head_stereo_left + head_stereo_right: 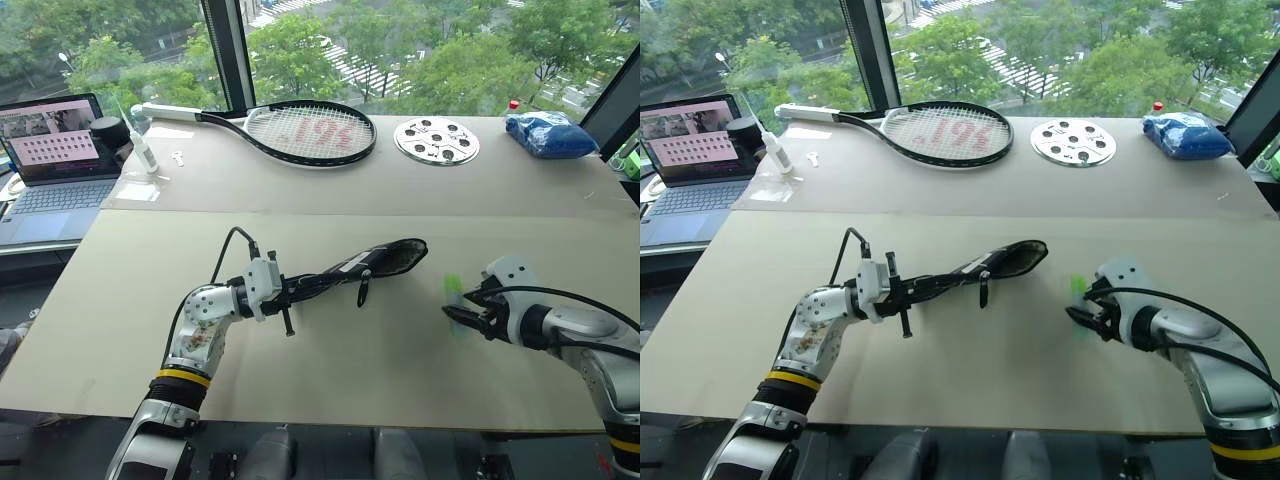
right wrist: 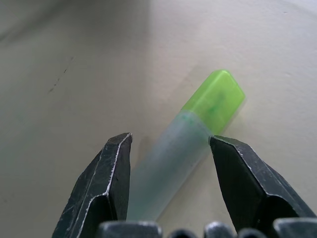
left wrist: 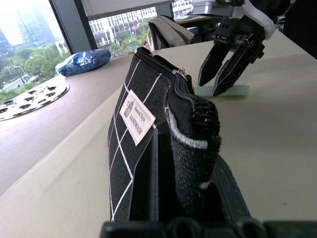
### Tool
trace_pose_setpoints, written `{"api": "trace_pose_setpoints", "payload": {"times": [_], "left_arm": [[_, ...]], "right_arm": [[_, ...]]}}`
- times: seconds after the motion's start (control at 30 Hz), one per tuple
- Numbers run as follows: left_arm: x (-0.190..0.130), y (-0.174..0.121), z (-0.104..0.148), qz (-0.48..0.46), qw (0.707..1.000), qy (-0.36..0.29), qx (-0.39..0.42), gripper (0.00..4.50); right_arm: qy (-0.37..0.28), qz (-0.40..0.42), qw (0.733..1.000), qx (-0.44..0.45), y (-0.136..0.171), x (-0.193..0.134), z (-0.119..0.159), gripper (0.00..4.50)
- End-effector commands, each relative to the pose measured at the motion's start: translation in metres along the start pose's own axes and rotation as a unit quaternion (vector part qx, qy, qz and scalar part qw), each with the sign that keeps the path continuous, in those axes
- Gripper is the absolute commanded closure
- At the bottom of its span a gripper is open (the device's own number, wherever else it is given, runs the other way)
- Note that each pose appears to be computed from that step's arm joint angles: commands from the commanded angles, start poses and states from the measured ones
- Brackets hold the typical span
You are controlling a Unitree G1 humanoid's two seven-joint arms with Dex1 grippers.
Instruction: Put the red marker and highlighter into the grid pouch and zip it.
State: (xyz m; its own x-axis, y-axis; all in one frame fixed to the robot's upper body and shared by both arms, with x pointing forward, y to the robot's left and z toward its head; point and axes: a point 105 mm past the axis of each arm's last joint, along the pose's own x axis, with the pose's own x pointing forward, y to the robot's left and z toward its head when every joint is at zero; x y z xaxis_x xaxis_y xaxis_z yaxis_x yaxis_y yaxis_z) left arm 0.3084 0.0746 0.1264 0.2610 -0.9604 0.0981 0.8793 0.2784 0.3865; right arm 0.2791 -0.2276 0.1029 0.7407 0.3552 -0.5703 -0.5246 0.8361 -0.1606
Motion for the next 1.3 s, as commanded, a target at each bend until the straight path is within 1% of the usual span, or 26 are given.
{"api": "trace_pose_setpoints", "payload": {"times": [0.03, 0.23, 0.33, 0.37, 0.4, 0.43, 0.5, 0.6, 0.67, 0.7, 0.77, 0.8, 0.87, 0.9, 0.97, 1.03, 1.1, 1.2, 1.3], "left_arm": [[0.001, 0.002, 0.008, 0.004, 1.0, -0.015, 0.015, 4.5], [0.002, 0.003, 0.007, 0.002, 1.0, -0.015, 0.016, 4.5], [0.002, 0.003, 0.007, 0.003, 1.0, -0.015, 0.017, 4.5], [0.002, 0.003, 0.007, 0.003, 1.0, -0.014, 0.017, 4.5], [0.002, 0.003, 0.006, 0.003, 1.0, -0.014, 0.018, 4.5], [0.001, 0.003, 0.006, 0.004, 1.0, -0.014, 0.018, 4.5], [0.001, 0.003, 0.006, 0.004, 1.0, -0.013, 0.018, 4.5], [0.0, 0.003, 0.005, 0.004, 1.0, -0.012, 0.019, 4.5], [0.0, 0.003, 0.006, 0.004, 1.0, -0.012, 0.02, 4.5], [0.0, 0.003, 0.006, 0.004, 1.0, -0.012, 0.02, 4.5], [-0.001, 0.004, 0.006, 0.003, 1.0, -0.011, 0.02, 4.5], [-0.001, 0.004, 0.006, 0.003, 1.0, -0.011, 0.02, 4.5], [-0.001, 0.004, 0.006, 0.003, 1.0, -0.01, 0.021, 4.5], [0.0, 0.005, 0.007, 0.003, 1.0, -0.01, 0.021, 4.5], [0.0, 0.005, 0.008, 0.002, 1.0, -0.011, 0.023, 4.5], [0.0, 0.005, 0.008, 0.001, 1.0, -0.011, 0.024, 4.5], [0.0, 0.006, 0.008, 0.001, 1.0, -0.011, 0.024, 4.5], [0.001, 0.006, 0.009, 0.002, 1.0, -0.012, 0.024, 4.5], [0.001, 0.005, 0.009, 0.002, 1.0, -0.012, 0.023, 4.5]], "right_arm": [[0.044, -0.002, 0.999, -0.012, 0.007, 0.002, -0.022, 1.73], [0.062, -0.018, 0.997, -0.033, 0.004, 0.001, -0.029, 1.73], [0.064, -0.017, 0.997, -0.036, 0.004, 0.003, -0.029, 2.44], [0.062, -0.019, 0.997, -0.038, 0.004, 0.004, -0.028, 2.74], [0.06, -0.021, 0.997, -0.042, 0.003, 0.004, -0.027, 3.23], [0.058, -0.024, 0.997, -0.045, 0.001, 0.004, -0.025, 3.44], [0.052, -0.031, 0.997, -0.046, -0.003, 0.004, -0.02, 3.5], [0.029, -0.061, 0.996, -0.054, -0.02, 0.003, -0.004, 3.5], [-0.029, -0.084, 0.993, -0.076, -0.035, -0.004, 0.027, 3.5], [-0.064, -0.086, 0.992, -0.066, -0.042, -0.011, 0.046, 3.5], [-0.141, -0.057, 0.987, -0.046, -0.044, -0.027, 0.086, 3.5], [-0.163, -0.041, 0.985, -0.043, -0.042, -0.034, 0.098, 3.5], [-0.181, -0.002, 0.98, -0.081, -0.032, -0.045, 0.113, 3.5], [-0.177, 0.017, 0.978, -0.113, -0.025, -0.05, 0.115, 3.5], [-0.145, 0.06, 0.966, -0.206, -0.006, -0.058, 0.115, 3.5], [-0.118, 0.078, 0.958, -0.25, 0.002, -0.059, 0.112, 3.5], [-0.096, 0.071, 0.95, -0.287, 0.001, -0.056, 0.11, 3.5], [-0.058, 0.051, 0.933, -0.352, -0.003, -0.049, 0.104, 3.5], [-0.038, 0.024, 0.915, -0.4, -0.01, -0.043, 0.105, 3.5]]}}
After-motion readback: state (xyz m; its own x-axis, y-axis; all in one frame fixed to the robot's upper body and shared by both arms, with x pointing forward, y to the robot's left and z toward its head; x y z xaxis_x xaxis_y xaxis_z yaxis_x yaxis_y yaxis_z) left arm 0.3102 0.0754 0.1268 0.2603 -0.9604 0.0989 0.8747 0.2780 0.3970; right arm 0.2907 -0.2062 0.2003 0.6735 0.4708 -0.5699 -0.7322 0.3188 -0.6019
